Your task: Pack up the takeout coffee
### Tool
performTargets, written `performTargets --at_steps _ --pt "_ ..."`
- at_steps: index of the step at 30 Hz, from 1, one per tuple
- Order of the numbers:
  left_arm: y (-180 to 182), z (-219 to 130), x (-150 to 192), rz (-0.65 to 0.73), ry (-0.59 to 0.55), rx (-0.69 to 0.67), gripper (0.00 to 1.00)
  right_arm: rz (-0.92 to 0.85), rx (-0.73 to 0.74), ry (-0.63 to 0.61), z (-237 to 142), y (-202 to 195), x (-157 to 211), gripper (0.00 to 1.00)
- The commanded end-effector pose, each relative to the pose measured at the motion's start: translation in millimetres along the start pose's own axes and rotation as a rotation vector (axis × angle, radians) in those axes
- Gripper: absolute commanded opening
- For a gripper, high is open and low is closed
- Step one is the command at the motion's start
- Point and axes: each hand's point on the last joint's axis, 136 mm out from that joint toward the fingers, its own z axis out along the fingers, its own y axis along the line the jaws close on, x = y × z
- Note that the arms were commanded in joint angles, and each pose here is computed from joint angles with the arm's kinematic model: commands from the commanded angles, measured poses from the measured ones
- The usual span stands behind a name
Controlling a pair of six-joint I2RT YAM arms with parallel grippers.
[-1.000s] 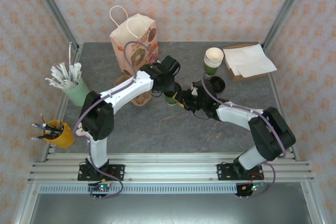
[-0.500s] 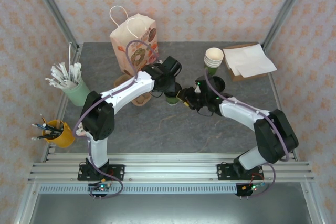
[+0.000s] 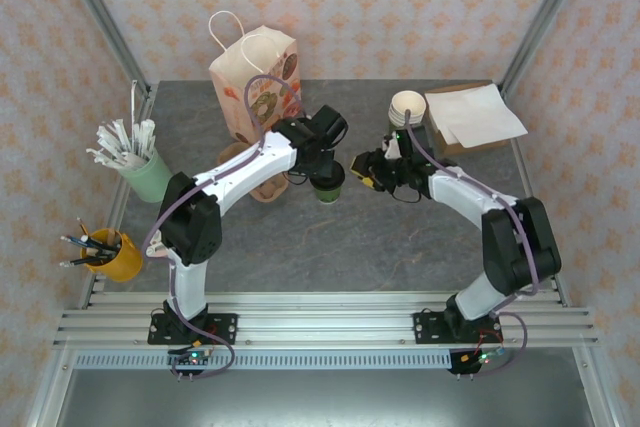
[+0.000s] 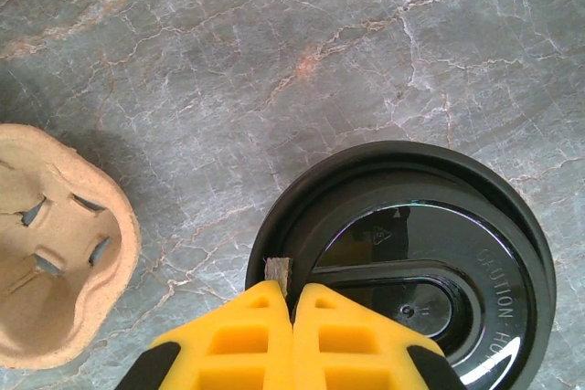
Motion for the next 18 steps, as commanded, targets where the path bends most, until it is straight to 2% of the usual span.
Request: performTargets --at_steps 1,6,14,18 --pt "8.8 17.6 36.1 0.054 0.149 -0.061 0.0 -0.053 -0.083 0.065 2.0 17.2 7.5 0.4" --pt "7.2 18.0 35.9 0.053 0.15 -0.056 0.0 -0.051 -0.139 0.087 2.2 23.8 12.3 0.4" --pt "6.5 18.6 36.0 0.051 0.153 -0.054 0.0 -0.022 -0.094 0.107 14.2 4.9 19.4 0.38" --pt "5.6 20.9 37.8 0.05 0.159 -0.05 0.0 0.008 -0.041 0.128 26.6 -13.7 27.0 0.34"
